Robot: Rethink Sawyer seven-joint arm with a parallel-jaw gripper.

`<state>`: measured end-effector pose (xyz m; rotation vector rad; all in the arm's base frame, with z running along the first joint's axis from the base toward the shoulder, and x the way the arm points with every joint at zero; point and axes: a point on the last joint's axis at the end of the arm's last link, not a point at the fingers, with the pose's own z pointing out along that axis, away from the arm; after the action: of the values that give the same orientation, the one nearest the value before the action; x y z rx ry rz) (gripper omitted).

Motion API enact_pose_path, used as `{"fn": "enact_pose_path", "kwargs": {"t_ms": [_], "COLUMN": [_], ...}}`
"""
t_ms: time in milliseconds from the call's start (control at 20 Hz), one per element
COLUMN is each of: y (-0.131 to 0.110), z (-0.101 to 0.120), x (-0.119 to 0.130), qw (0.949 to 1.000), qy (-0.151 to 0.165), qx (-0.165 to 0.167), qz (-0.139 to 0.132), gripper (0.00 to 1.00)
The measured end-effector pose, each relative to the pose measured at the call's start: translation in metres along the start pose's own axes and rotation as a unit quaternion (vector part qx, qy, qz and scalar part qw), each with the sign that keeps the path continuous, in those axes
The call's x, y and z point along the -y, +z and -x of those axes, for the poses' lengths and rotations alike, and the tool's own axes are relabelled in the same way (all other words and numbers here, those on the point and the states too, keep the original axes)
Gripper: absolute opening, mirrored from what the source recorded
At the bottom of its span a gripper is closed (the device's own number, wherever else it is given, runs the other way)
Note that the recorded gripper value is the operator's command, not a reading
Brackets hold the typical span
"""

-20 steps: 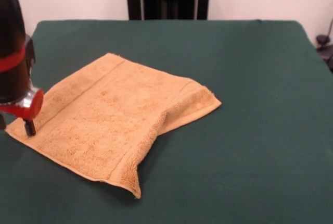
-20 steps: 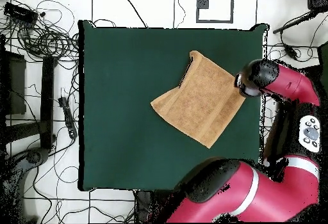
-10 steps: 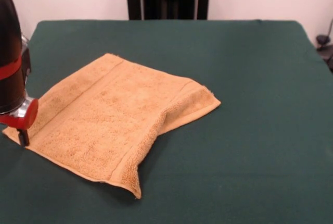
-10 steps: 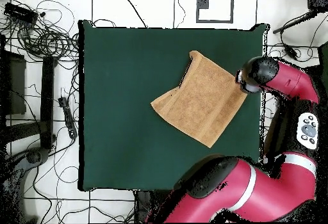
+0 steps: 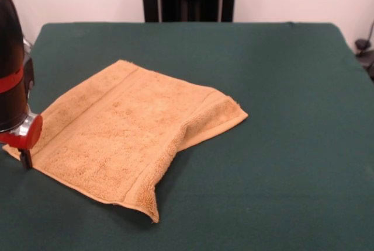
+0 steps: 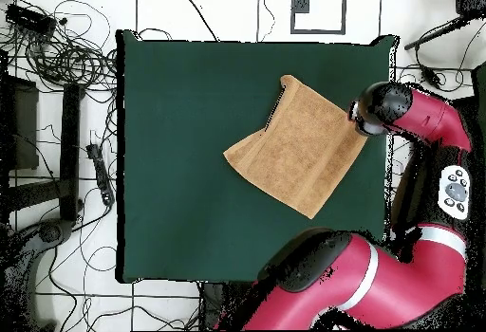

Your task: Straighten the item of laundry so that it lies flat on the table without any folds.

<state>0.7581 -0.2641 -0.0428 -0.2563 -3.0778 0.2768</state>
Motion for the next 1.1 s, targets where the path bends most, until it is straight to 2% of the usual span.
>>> {"fn": "enact_pose_path", "kwargs": {"t_ms": [850, 1100], "y": [-0.002, -0.029], "z": [0.002, -0.002], "x": [-0.002, -0.006], "qw": [1.0, 1.0], "qy": [-0.001, -0.004], "qx": [0.002, -0.005], "qz": [0.001, 0.002], "gripper": [1.0, 1.0]}}
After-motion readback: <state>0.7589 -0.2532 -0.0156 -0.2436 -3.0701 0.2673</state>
